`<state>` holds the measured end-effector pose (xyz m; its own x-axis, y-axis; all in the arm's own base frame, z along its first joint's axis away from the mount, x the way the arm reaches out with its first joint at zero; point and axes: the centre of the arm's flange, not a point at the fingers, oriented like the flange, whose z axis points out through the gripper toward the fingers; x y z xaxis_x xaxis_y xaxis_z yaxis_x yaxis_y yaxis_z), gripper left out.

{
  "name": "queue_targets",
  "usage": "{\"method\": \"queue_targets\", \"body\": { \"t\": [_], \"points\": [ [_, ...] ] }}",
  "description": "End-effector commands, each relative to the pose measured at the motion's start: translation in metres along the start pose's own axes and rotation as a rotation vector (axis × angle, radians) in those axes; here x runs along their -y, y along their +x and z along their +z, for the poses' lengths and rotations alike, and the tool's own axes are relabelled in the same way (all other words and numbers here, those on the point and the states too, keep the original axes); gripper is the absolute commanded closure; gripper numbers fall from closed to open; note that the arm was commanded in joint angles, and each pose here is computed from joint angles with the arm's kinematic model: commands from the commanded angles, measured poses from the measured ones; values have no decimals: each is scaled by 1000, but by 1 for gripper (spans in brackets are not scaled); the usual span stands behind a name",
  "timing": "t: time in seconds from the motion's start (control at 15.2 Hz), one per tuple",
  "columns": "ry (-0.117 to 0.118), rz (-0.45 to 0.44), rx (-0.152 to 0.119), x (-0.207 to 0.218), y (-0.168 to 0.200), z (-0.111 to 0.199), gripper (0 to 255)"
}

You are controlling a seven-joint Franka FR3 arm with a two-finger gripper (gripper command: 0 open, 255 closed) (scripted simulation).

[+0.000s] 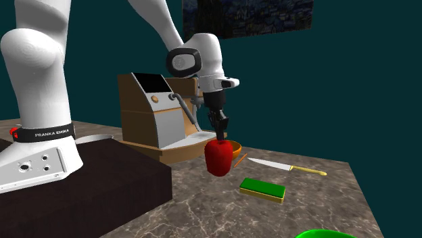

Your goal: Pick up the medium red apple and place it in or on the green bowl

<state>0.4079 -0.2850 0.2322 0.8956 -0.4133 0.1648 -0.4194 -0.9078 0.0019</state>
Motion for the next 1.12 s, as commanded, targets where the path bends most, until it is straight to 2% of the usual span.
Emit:
{"method": "queue_targets", "body": {
  "t": [0.0,1.06],
  "points": [
    [0,0,0,1,2,-11,255],
    [0,0,0,1,16,-94,255]
  ]
}}
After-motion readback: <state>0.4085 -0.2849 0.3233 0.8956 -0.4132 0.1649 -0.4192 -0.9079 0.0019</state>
